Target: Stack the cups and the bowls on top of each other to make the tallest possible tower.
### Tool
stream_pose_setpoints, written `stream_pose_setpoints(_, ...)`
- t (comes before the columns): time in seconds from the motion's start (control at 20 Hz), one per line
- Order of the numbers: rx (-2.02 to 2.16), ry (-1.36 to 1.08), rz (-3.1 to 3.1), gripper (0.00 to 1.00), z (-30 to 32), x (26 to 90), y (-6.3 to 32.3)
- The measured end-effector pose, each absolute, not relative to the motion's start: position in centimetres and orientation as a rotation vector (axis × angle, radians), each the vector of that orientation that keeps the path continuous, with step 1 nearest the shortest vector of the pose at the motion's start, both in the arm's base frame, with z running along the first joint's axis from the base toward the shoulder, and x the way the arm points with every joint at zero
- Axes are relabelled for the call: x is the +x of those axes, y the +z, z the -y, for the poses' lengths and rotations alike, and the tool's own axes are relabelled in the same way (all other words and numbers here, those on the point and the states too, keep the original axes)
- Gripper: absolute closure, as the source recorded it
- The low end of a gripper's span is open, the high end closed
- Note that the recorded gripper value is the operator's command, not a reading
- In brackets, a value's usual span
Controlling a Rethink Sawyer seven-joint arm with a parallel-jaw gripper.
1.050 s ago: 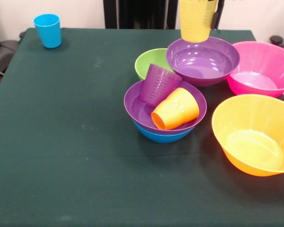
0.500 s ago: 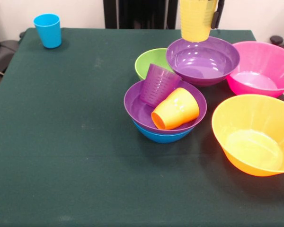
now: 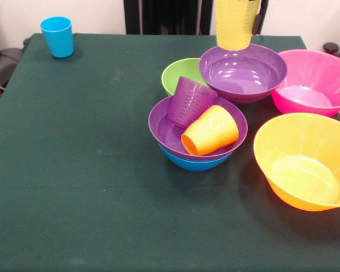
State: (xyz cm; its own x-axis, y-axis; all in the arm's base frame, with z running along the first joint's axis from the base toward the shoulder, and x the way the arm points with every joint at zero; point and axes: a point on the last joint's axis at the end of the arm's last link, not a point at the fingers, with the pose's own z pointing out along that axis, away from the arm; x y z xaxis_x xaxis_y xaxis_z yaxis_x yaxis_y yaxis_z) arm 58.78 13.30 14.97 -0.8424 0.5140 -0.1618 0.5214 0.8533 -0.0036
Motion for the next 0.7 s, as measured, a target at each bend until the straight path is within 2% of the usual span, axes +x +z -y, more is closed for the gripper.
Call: stream_pose_setpoints(0.7,0.824,-0.105,-2.894,1.00,-12.6,58.2,13.5)
